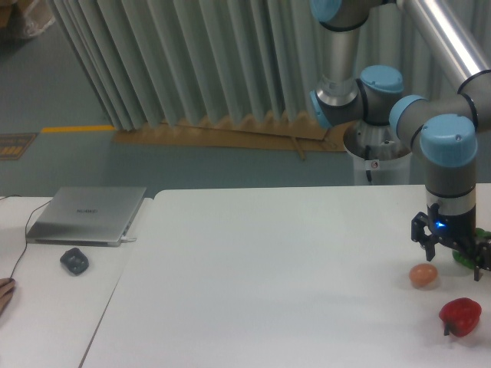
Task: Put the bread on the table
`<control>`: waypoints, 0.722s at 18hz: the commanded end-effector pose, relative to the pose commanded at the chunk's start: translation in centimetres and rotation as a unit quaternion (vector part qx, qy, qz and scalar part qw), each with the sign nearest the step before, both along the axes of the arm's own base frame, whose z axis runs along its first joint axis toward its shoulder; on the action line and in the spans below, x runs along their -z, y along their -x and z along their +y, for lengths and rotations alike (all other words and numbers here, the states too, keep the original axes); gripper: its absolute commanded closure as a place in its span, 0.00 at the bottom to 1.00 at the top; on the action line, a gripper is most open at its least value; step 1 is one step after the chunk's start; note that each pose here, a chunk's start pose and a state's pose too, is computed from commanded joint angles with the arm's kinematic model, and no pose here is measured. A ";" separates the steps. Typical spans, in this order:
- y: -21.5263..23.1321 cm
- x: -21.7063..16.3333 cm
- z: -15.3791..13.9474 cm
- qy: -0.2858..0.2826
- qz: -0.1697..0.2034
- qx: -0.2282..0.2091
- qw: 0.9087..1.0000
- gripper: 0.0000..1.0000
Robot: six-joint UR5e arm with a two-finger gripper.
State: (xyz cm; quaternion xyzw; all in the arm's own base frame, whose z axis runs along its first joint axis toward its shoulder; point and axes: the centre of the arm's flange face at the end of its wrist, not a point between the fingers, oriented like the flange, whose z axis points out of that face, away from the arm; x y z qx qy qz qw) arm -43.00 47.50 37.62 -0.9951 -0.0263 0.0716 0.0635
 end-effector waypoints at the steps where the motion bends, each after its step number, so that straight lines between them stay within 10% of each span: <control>1: -0.3 0.5 -0.1 0.001 -0.004 -0.006 1.000 0.00; 13: 0.7 -0.1 -1.3 0.001 0.011 0.012 1.000 0.00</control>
